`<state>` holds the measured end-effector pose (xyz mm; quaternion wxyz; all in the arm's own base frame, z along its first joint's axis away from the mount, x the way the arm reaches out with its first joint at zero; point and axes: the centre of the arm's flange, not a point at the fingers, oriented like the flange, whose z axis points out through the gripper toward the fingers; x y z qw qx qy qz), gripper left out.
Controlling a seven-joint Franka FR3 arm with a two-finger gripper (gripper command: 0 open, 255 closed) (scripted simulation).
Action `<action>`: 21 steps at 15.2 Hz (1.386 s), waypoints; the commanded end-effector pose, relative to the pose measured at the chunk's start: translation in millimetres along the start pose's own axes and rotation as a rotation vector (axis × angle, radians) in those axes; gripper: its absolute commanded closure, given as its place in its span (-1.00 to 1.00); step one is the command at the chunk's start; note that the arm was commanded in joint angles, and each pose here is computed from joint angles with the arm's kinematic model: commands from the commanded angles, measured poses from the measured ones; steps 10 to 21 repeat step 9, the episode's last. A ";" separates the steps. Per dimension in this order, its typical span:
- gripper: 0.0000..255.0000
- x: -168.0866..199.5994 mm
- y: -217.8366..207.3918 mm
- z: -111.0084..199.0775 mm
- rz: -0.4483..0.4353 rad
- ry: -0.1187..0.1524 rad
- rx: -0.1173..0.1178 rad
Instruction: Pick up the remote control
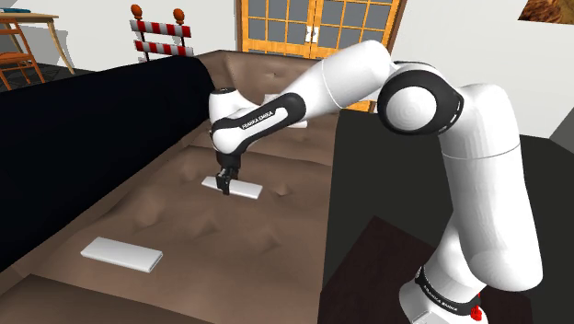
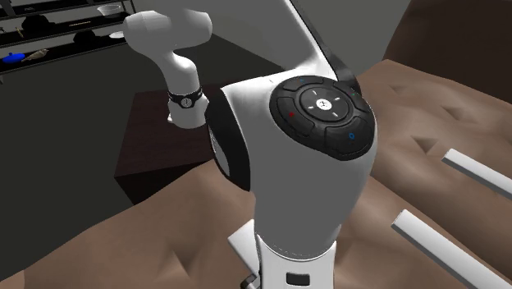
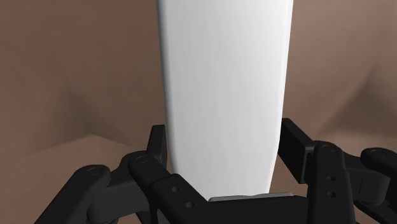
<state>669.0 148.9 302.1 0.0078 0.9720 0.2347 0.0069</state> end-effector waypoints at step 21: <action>1.00 0.1 -0.4 -43.6 0.000 0.000 0.000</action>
